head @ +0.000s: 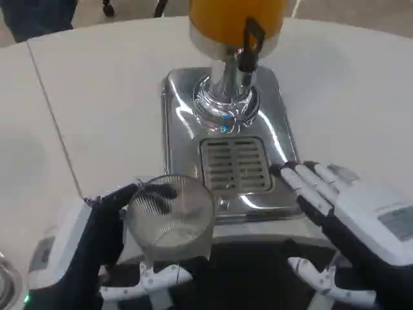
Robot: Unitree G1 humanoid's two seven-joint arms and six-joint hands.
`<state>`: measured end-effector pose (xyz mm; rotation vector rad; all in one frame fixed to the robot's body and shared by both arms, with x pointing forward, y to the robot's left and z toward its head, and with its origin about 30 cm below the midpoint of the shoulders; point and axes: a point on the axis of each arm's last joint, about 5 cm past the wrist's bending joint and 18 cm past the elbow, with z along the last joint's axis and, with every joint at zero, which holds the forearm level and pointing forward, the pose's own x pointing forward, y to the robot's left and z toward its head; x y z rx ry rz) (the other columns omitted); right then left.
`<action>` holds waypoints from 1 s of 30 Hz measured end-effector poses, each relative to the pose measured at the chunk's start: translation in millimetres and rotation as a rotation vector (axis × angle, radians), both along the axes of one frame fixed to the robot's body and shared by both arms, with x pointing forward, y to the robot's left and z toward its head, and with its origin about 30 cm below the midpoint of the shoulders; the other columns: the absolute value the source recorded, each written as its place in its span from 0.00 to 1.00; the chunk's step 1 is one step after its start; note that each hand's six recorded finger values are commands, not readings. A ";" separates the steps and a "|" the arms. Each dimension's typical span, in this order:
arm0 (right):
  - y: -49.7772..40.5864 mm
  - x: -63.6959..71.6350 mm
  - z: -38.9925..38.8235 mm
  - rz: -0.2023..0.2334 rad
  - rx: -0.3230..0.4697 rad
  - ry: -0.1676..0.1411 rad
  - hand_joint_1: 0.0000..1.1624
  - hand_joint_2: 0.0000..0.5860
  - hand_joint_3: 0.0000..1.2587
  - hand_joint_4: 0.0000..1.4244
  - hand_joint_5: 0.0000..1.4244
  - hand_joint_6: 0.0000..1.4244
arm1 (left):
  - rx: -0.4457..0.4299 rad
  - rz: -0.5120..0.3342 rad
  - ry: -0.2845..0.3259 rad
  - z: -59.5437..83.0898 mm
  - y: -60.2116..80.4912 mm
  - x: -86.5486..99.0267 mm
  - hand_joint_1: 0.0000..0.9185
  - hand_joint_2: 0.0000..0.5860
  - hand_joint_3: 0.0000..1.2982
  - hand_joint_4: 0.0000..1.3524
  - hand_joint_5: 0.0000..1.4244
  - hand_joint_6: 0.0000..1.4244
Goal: Grasp the cup under the faucet to collect the drink, then remove the cup.
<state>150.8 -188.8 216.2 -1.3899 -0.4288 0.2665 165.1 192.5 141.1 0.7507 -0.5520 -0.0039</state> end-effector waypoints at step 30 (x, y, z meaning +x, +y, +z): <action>7.2 -16.3 8.7 -0.090 0.039 -0.022 0.24 0.93 0.00 0.00 0.00 0.02 | -0.084 -0.040 0.006 -1.1 -53.0 83.8 0.74 0.11 0.83 0.85 0.98 1.00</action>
